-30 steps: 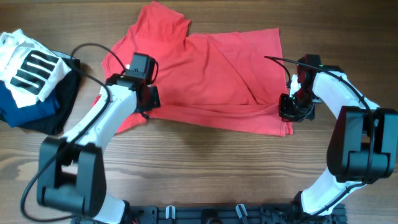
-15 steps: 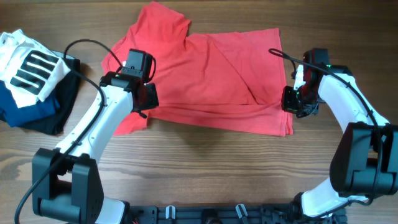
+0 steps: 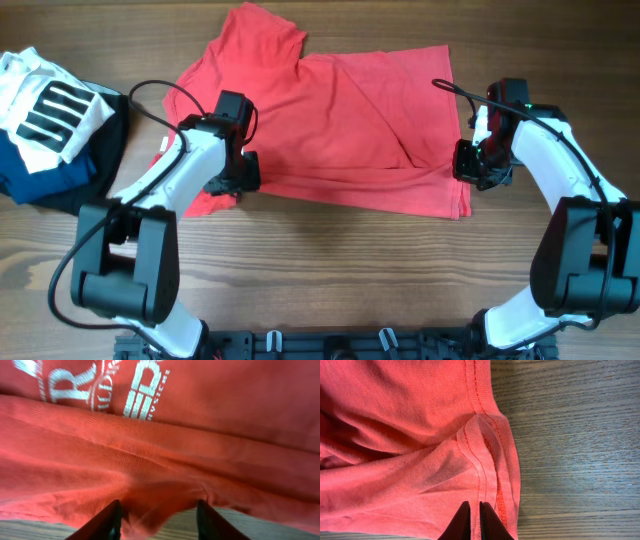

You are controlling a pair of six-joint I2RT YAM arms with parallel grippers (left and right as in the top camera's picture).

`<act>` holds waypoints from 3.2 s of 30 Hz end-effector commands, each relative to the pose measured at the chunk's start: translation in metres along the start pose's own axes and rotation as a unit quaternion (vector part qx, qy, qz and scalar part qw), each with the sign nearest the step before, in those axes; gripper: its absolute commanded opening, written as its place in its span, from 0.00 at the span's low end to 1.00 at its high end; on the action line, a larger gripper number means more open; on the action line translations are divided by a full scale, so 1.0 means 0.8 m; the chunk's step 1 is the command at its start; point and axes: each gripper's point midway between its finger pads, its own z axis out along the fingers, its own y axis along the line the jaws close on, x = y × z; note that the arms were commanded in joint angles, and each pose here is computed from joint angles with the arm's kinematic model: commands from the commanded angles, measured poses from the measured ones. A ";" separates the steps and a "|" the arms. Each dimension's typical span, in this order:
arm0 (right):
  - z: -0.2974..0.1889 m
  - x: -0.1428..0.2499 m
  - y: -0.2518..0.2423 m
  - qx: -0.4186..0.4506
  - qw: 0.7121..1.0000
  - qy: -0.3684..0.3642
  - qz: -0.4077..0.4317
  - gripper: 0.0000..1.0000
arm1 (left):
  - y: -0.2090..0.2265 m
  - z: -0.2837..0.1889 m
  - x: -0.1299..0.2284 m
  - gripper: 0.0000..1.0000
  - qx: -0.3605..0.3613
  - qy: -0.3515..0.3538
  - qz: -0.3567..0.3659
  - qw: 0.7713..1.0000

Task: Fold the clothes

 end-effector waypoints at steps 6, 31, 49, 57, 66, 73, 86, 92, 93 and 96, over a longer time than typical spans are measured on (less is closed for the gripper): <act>-0.012 -0.009 -0.004 0.008 1.000 -0.018 0.006 0.08 | 0.000 0.012 -0.007 0.04 -0.007 -0.010 0.010 1.000; -0.013 -0.033 0.002 -0.004 0.998 -0.055 -0.001 0.26 | 0.002 -0.098 -0.116 0.04 -0.012 -0.208 -0.021 0.978; 0.023 -0.027 0.021 -0.049 0.999 -0.021 0.000 0.23 | 0.003 -0.083 -0.109 0.04 -0.019 -0.186 -0.019 0.982; 0.031 -0.032 0.026 -0.062 0.998 -0.023 -0.001 0.15 | 0.003 -0.083 -0.109 0.04 -0.019 -0.186 -0.019 0.982; 0.035 -0.019 0.024 -0.060 0.998 -0.004 0.000 0.10 | 0.003 -0.083 -0.109 0.04 -0.019 -0.186 -0.019 0.982; 0.035 -0.020 0.024 -0.060 0.998 -0.008 0.000 0.04 | 0.005 -0.082 -0.106 0.04 -0.021 -0.181 -0.018 0.983; -0.112 -0.046 0.028 -0.057 0.988 -0.140 -0.012 0.09 | 0.010 -0.078 -0.092 0.04 -0.031 -0.157 -0.015 0.987; -0.034 -0.016 0.019 -0.049 0.998 -0.047 -0.001 0.40 | 0.010 -0.078 -0.092 0.04 -0.031 -0.157 -0.015 0.987; -0.019 -0.010 0.019 -0.050 0.998 -0.027 0.001 0.40 | 0.010 -0.078 -0.092 0.04 -0.031 -0.157 -0.015 0.987; 0.010 0.003 0.026 -0.071 0.997 0.010 -0.003 0.40 | 0.010 -0.078 -0.092 0.04 -0.030 -0.157 -0.015 0.987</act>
